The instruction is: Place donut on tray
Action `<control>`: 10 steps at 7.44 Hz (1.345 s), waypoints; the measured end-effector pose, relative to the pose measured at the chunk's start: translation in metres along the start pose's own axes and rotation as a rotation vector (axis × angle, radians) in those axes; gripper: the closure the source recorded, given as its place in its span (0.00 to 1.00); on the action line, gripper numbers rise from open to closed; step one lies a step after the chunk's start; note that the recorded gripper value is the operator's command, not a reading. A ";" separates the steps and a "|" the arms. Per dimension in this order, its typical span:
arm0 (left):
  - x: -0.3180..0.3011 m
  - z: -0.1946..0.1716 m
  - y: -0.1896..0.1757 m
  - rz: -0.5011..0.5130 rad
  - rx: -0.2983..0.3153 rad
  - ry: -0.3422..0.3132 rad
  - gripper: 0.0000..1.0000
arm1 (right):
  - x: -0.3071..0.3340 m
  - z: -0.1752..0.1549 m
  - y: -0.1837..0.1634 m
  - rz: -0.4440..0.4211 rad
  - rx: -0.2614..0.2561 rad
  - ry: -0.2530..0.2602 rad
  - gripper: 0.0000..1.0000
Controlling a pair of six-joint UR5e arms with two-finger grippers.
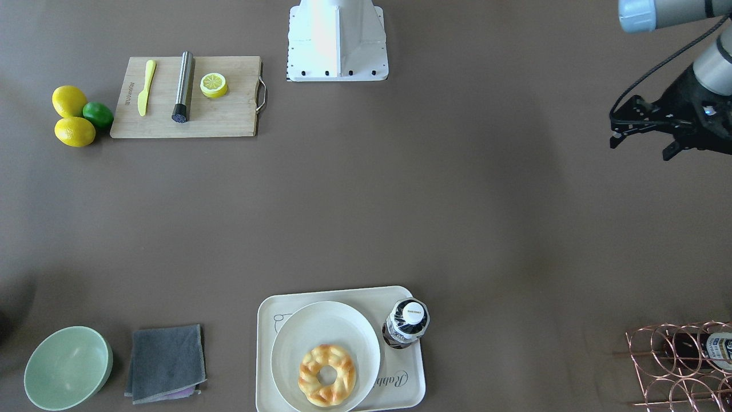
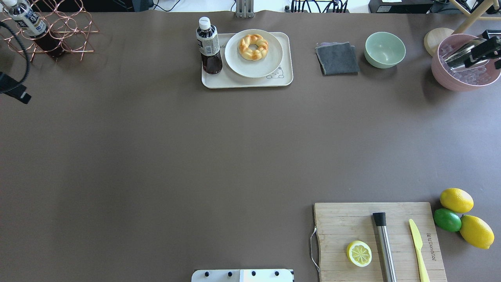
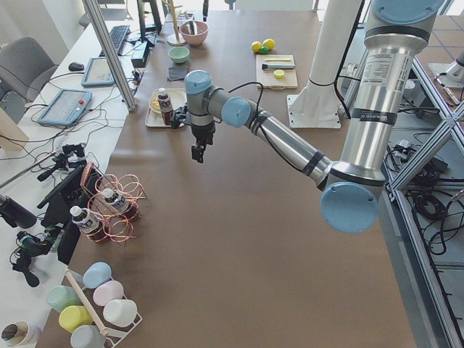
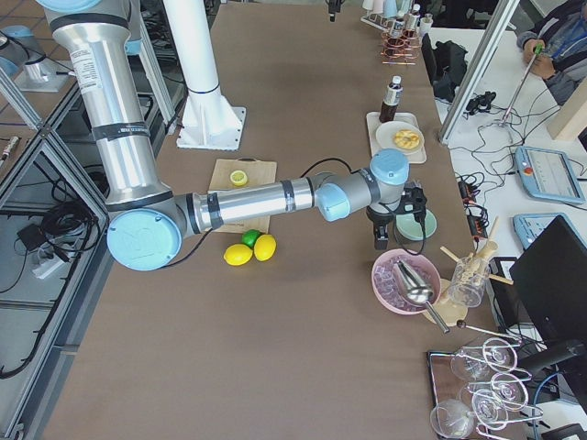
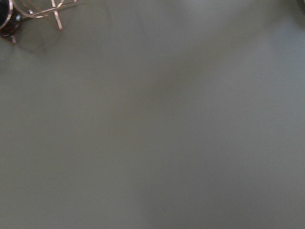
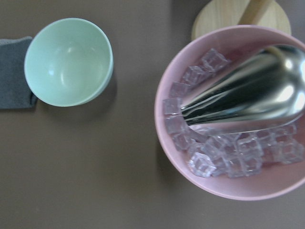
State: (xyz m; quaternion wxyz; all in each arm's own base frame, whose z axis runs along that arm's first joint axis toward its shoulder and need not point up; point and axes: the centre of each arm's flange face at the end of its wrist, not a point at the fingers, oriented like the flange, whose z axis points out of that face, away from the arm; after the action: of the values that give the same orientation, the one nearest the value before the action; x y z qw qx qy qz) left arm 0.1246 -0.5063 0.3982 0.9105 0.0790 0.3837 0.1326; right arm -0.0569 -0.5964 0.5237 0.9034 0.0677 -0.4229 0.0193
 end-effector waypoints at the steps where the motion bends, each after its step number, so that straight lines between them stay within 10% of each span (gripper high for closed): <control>1: -0.049 0.002 0.017 0.021 -0.007 0.016 0.03 | 0.038 -0.015 0.012 -0.035 -0.003 0.022 0.00; 5: -0.152 0.042 0.082 0.012 0.005 0.033 0.03 | 0.108 -0.060 0.033 -0.113 -0.042 0.073 0.00; 10: -0.211 0.009 0.108 -0.006 0.073 -0.006 0.03 | 0.091 -0.044 0.038 -0.180 -0.081 0.089 0.00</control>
State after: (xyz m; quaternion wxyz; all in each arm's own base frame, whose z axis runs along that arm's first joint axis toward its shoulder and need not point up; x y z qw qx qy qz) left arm -0.0298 -0.4681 0.5745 0.9086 0.1115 0.3856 0.1155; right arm 0.0311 -0.5547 0.5695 0.9214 0.0677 -0.3751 -0.0759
